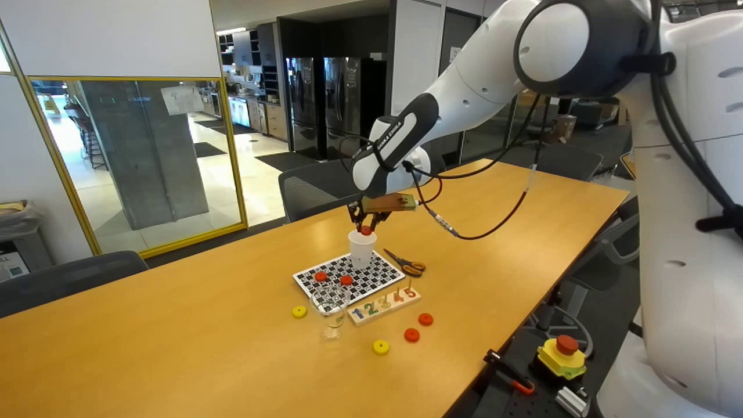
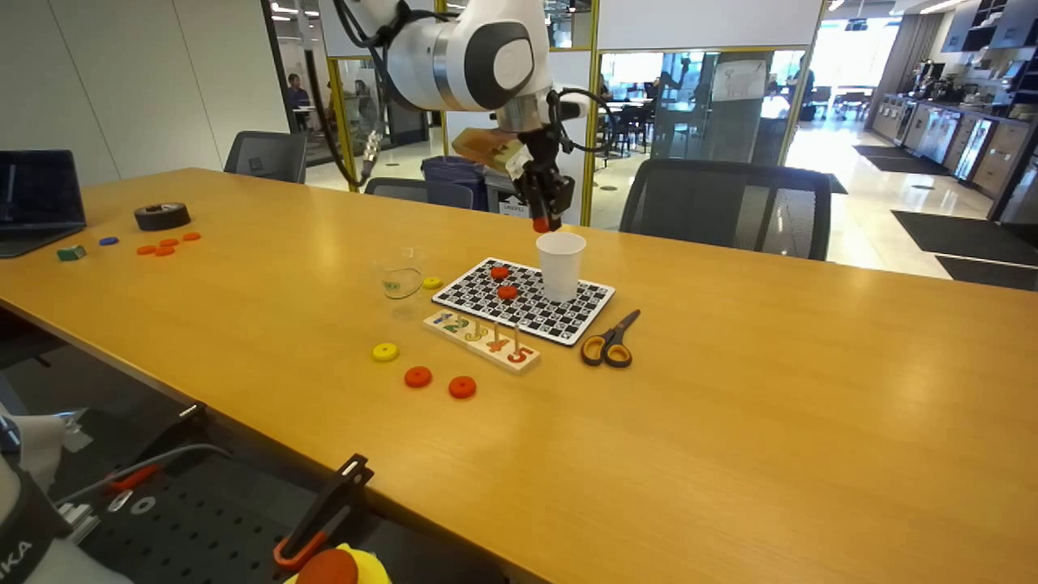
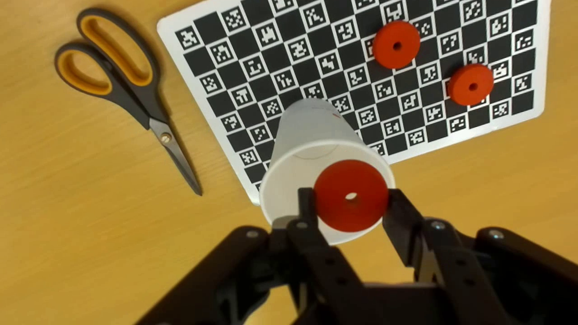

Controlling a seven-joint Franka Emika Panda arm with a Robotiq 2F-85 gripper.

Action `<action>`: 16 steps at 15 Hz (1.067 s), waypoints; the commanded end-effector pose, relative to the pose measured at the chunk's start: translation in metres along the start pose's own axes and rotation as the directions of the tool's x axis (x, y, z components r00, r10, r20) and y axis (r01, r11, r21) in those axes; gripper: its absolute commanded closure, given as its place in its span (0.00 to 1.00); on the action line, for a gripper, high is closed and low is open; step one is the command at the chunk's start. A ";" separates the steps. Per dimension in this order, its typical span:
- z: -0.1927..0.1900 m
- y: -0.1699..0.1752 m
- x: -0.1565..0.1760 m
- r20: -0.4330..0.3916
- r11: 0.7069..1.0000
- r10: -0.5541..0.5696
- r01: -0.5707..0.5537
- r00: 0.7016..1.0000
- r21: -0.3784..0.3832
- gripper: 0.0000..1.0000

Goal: Pick up the orange tokens from the table and put them in the white cup. Put the yellow tokens in the colourless cup.

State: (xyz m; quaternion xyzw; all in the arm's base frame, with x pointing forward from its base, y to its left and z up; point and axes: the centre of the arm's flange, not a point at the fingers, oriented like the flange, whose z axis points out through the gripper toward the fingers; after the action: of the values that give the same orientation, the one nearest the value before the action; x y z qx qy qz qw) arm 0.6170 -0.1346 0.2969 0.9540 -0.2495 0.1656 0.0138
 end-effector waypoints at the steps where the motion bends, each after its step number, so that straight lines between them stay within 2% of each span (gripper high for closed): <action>1: 0.018 -0.004 0.043 -0.010 1.000 -0.002 0.002 1.000 -0.009 0.78; 5: 0.032 -0.004 0.059 0.004 1.000 -0.004 0.004 1.000 -0.030 0.78; 9: 0.036 -0.004 0.065 0.064 0.999 -0.019 0.022 0.998 -0.043 0.75; 10: 0.036 -0.005 0.065 0.083 0.999 -0.018 0.022 0.996 -0.048 0.33; 11: 0.037 -0.005 0.066 0.096 0.999 -0.016 0.021 0.995 -0.050 0.31; 15: 0.029 -0.009 0.061 0.143 0.998 -0.030 0.037 0.989 -0.042 0.03; 16: 0.024 -0.012 0.057 0.165 0.998 -0.046 0.052 0.985 -0.036 0.00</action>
State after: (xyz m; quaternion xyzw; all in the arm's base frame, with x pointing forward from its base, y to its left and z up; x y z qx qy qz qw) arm 0.6715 -0.1591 0.2792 0.9639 -0.2463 0.0973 0.0291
